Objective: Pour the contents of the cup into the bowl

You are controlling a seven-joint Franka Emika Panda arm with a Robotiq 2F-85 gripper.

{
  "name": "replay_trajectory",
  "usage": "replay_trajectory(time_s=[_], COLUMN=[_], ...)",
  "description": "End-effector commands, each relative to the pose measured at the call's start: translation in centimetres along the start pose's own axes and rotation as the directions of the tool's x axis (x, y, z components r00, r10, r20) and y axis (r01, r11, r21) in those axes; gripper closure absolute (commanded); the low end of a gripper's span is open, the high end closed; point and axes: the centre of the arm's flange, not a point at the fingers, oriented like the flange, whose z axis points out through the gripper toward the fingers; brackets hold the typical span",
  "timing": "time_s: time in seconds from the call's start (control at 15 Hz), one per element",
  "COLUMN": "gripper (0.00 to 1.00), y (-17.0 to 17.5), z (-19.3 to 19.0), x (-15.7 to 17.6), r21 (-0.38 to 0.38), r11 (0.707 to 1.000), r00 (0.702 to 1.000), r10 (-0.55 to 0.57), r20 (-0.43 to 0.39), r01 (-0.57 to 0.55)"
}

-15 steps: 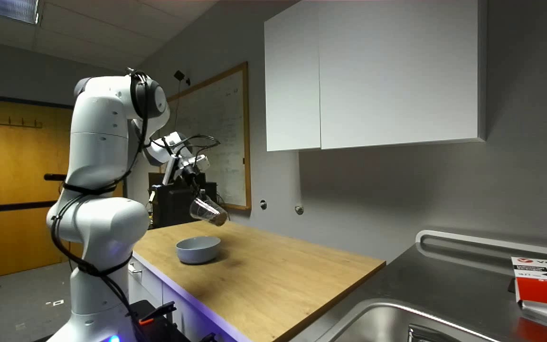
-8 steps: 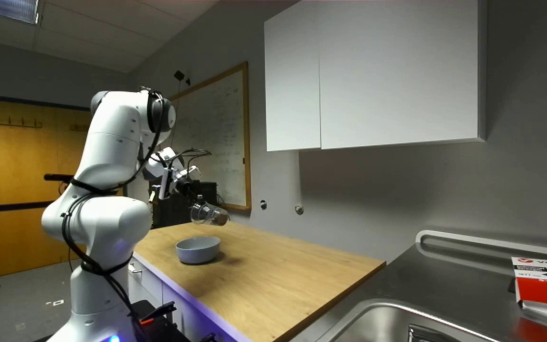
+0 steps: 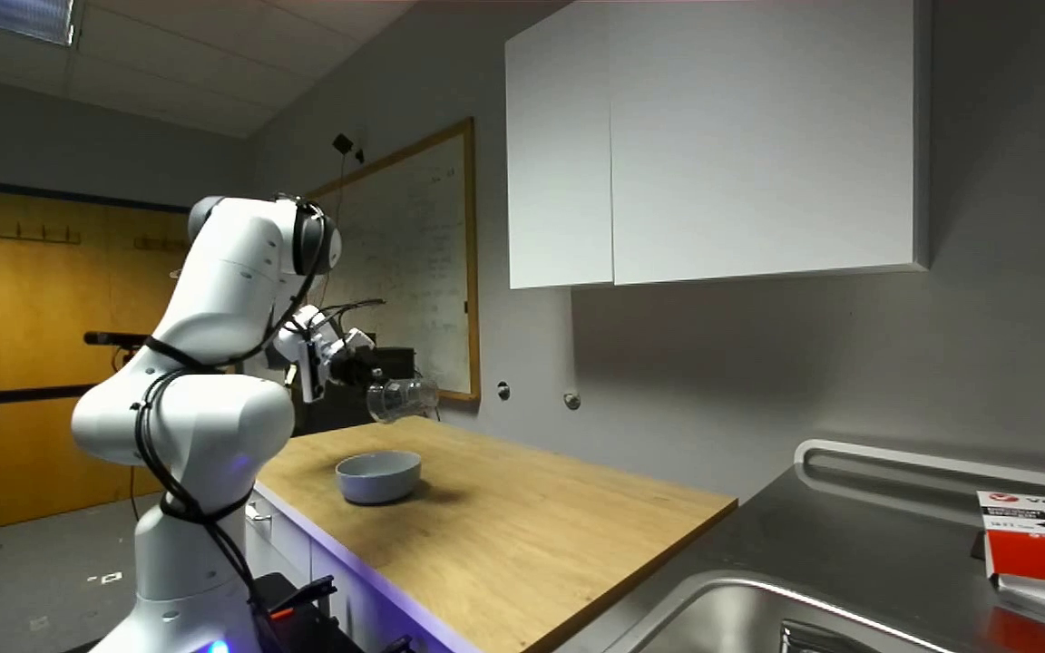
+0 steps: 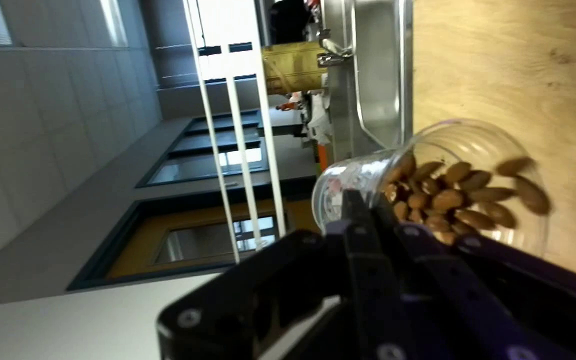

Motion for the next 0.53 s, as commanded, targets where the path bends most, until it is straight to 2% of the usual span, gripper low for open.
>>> replay_trajectory(time_s=[0.0, 0.47], gripper=[0.98, 0.98], y=[-1.1, -2.4], z=[0.0, 1.3], x=[1.5, 2.9], r21=[-0.122, -0.233], r11=[0.991, 0.968], r00=[0.998, 0.995], r10=[0.059, 0.078], r20=[-0.035, -0.064], r01=[-0.062, -0.091])
